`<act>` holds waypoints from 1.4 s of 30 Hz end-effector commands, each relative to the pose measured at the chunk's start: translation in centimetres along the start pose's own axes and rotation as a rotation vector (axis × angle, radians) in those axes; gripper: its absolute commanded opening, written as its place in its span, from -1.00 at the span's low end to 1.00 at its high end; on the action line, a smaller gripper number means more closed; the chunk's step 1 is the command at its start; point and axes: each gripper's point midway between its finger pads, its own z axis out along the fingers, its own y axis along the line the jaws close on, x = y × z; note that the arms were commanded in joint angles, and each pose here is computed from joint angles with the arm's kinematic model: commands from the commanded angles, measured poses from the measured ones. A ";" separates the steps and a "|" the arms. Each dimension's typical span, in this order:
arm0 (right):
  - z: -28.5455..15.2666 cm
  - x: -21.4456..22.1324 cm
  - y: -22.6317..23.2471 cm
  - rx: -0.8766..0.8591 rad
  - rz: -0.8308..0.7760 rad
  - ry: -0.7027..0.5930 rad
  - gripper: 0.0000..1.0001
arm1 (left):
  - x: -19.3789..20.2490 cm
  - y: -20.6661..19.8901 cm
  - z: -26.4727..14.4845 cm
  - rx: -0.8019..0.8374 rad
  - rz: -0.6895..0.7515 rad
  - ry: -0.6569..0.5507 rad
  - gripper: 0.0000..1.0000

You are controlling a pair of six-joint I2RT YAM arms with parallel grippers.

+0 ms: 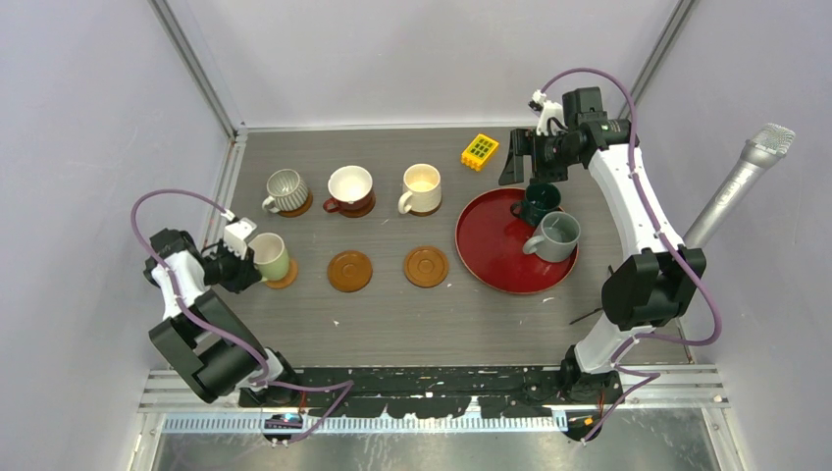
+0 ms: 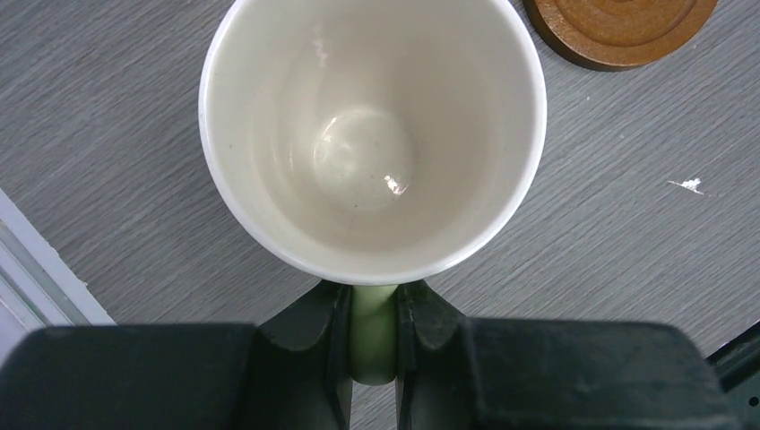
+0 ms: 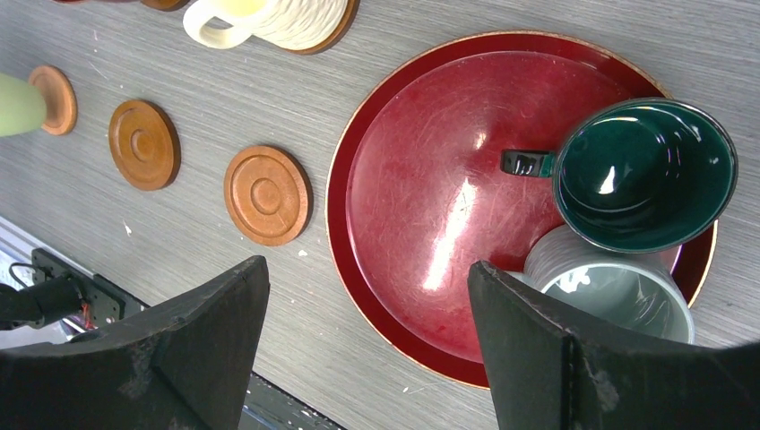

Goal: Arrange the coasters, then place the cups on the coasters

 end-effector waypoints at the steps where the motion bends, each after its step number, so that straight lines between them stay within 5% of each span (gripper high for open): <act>1: -1.8 -0.7 0.6 0.009 -0.042 -0.055 0.72 | -1.0 0.5 0.2 -0.005 0.021 -0.061 -0.98; 14: -1.6 -0.7 0.5 0.010 -0.042 -0.051 0.72 | -0.3 0.5 0.7 0.002 0.005 -0.050 -0.76; 24: -1.5 -0.6 0.5 0.008 -0.040 -0.046 0.72 | 1.0 0.4 1.1 -0.007 0.004 -0.014 -0.33; 32: -1.6 -0.6 0.5 0.007 -0.041 -0.049 0.72 | 0.7 1.0 1.2 -0.037 -0.021 -0.030 -0.61; 42: -1.7 -0.6 0.6 0.003 -0.042 -0.050 0.72 | 0.7 1.0 1.1 -0.046 -0.014 -0.029 -0.53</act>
